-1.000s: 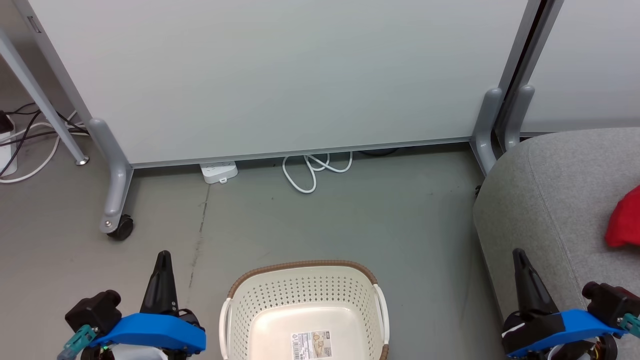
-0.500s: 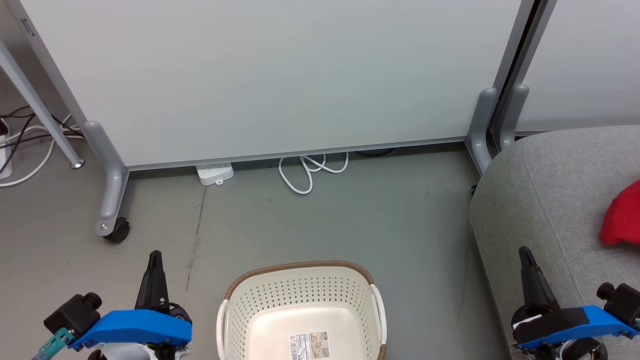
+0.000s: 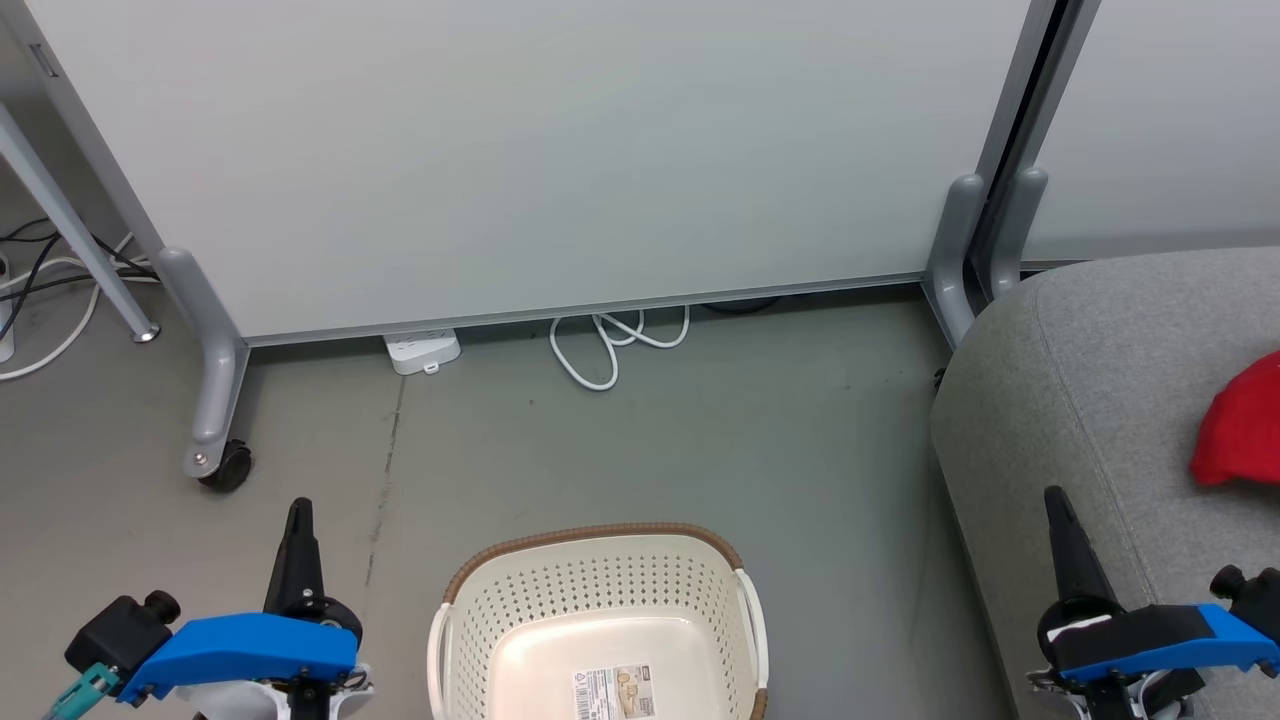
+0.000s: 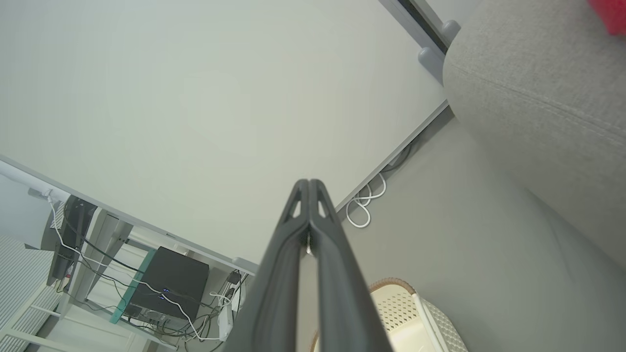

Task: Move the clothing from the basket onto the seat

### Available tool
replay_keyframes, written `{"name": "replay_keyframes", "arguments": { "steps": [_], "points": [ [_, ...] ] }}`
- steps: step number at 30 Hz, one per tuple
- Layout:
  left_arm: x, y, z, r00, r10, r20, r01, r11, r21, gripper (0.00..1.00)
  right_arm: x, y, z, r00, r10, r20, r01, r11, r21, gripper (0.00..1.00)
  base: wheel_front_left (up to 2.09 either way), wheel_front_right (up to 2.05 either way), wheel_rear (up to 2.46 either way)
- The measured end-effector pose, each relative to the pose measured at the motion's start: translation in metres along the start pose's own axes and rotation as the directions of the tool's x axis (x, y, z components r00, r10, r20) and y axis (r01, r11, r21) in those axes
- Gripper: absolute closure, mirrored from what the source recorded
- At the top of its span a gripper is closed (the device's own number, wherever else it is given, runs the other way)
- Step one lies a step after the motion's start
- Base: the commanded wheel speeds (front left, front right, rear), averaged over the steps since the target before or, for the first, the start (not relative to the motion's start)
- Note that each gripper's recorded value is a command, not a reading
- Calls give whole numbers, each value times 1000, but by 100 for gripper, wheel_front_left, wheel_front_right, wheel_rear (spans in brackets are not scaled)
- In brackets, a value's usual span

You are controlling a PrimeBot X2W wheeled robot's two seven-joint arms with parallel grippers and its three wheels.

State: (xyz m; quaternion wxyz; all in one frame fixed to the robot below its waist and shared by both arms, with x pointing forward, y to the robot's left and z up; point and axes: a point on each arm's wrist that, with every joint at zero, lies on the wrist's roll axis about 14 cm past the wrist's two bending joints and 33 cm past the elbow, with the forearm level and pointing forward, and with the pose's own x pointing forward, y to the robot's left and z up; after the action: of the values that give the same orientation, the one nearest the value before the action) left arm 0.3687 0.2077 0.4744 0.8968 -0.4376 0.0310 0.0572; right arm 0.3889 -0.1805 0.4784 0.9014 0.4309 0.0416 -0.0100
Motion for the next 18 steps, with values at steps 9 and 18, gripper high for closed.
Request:
{"name": "replay_keyframes", "arguments": {
  "steps": [9, 18],
  "points": [
    [2, -3, 1, 1000, -8, -5, 8, 995, -103, 100, 0, 0, 4, 1000, -1, 4, 1, 994, 108, 100, 0, 0, 0],
    [4, -6, 2, 1000, -18, -9, 16, 980, -199, 100, -1, 0, 7, 1000, -3, 7, 1, 979, 203, 100, 0, 0, 0]
  ]
}}
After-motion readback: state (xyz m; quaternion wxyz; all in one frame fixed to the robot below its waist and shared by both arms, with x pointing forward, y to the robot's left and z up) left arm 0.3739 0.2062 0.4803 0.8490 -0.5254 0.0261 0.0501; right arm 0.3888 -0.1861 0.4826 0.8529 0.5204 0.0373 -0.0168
